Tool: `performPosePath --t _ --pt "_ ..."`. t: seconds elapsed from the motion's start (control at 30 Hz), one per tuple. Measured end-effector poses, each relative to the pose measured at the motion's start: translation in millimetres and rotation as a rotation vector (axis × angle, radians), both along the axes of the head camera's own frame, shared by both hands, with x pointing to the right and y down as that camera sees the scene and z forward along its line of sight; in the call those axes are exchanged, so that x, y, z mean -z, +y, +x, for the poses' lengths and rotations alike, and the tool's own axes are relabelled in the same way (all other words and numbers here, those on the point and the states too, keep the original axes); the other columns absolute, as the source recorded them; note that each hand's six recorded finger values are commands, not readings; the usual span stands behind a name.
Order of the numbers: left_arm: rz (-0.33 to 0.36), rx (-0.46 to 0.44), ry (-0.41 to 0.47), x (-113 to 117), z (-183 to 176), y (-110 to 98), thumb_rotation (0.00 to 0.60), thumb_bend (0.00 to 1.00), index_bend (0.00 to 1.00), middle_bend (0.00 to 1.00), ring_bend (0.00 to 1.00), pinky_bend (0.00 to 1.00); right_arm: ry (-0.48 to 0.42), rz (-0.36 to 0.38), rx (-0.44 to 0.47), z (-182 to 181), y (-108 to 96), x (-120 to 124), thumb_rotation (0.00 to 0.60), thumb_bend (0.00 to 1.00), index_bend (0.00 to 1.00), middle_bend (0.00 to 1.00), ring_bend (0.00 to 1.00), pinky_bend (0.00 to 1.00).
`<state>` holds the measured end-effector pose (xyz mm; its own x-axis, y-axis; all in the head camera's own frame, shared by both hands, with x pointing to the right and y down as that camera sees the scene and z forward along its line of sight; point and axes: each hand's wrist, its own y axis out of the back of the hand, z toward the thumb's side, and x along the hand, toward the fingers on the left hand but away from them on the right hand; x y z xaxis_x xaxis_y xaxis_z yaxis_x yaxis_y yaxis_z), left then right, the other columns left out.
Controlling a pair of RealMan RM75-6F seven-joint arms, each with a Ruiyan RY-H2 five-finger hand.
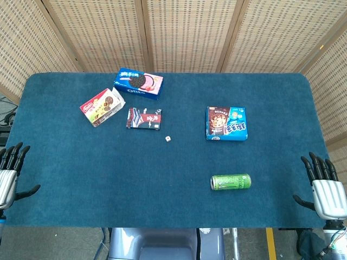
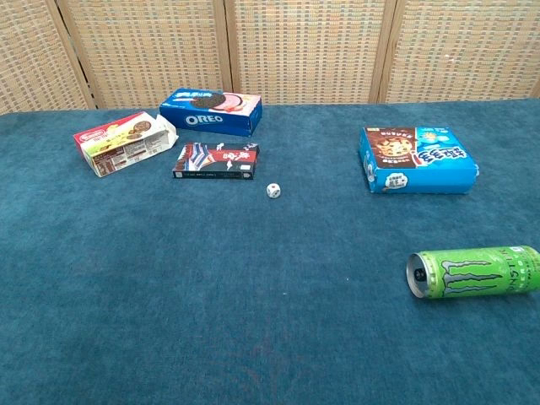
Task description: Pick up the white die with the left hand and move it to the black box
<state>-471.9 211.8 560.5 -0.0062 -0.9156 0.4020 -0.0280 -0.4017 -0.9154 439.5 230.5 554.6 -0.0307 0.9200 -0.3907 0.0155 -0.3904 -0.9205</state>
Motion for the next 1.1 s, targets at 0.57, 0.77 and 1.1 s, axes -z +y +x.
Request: performPosePath --t 0.57,0.77,1.1 --pt "-0.023 -0.024 0.023 -8.1 8.4 -11.3 0.6 0.0 0.0 0.0 0.0 0.0 -0.006 0.004 -0.01 2.2 -1.0 1.8 0.6 0.0 0.0 0.0 0.0 0.0" --pt "-0.042 -0.144 0.079 -20.2 44.6 -47.5 0.6 0.0 0.0 0.0 0.0 0.0 -0.001 -0.006 -0.015 4.5 -3.1 -1.6 0.6 0.0 0.0 0.0 0.0 0.0" --pt "-0.098 -0.474 0.159 -41.5 162.6 -129.3 0.6 0.23 0.19 0.0 0.0 0.0 0.011 -0.034 -0.027 6.6 -6.8 -10.3 0.6 0.0 0.0 0.0 0.0 0.0"
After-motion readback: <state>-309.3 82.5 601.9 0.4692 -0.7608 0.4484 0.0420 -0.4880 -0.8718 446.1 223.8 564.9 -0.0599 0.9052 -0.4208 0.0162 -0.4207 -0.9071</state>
